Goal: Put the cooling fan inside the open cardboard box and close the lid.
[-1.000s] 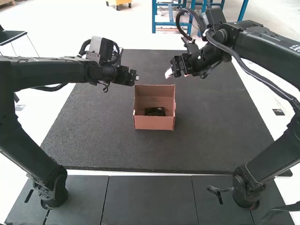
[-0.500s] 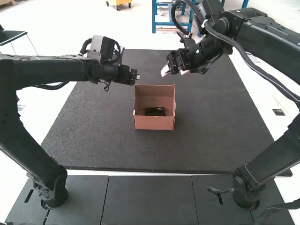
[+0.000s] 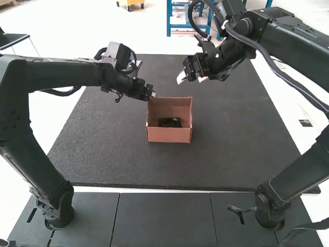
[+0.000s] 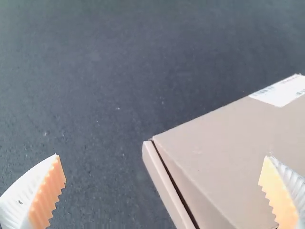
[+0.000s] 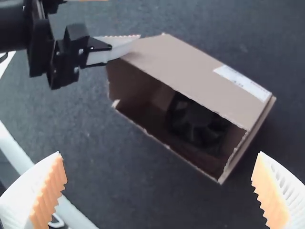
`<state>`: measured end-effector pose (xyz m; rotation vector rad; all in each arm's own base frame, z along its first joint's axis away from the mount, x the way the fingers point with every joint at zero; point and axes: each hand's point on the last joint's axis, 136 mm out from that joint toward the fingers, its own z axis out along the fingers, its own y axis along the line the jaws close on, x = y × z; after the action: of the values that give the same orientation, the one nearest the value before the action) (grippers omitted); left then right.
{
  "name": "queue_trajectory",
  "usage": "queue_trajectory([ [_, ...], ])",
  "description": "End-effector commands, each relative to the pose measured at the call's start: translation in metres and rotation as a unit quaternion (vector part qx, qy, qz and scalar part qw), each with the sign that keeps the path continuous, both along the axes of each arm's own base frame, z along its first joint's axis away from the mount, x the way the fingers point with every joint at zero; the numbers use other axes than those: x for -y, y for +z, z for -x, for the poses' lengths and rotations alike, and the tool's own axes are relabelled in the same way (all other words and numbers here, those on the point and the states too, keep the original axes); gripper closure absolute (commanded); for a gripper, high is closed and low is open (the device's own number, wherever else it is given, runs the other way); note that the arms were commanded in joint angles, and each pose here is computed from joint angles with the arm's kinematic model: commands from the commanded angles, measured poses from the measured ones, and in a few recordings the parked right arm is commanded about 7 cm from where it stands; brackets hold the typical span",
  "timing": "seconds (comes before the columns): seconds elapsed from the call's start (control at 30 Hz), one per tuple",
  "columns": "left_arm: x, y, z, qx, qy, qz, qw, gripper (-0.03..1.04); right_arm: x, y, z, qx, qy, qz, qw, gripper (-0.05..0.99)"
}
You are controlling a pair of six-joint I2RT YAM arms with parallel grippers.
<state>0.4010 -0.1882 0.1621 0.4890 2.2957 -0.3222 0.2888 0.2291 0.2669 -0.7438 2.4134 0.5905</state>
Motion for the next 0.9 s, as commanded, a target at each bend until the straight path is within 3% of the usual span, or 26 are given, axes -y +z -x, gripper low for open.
queue_trajectory([
  [0.0, 0.013, 0.012, 0.0, 0.011, -0.031, 0.002, 0.9995, 0.05, -0.002, 0.021, 0.002, 0.022, 0.002, -0.018, 1.0, 0.05],
  [0.87, 0.014, -0.062, 0.031, -0.059, -0.051, -0.027, 0.9966, 0.05, -0.001, 0.002, 0.002, 0.007, 0.001, -0.009, 1.0, 0.05],
])
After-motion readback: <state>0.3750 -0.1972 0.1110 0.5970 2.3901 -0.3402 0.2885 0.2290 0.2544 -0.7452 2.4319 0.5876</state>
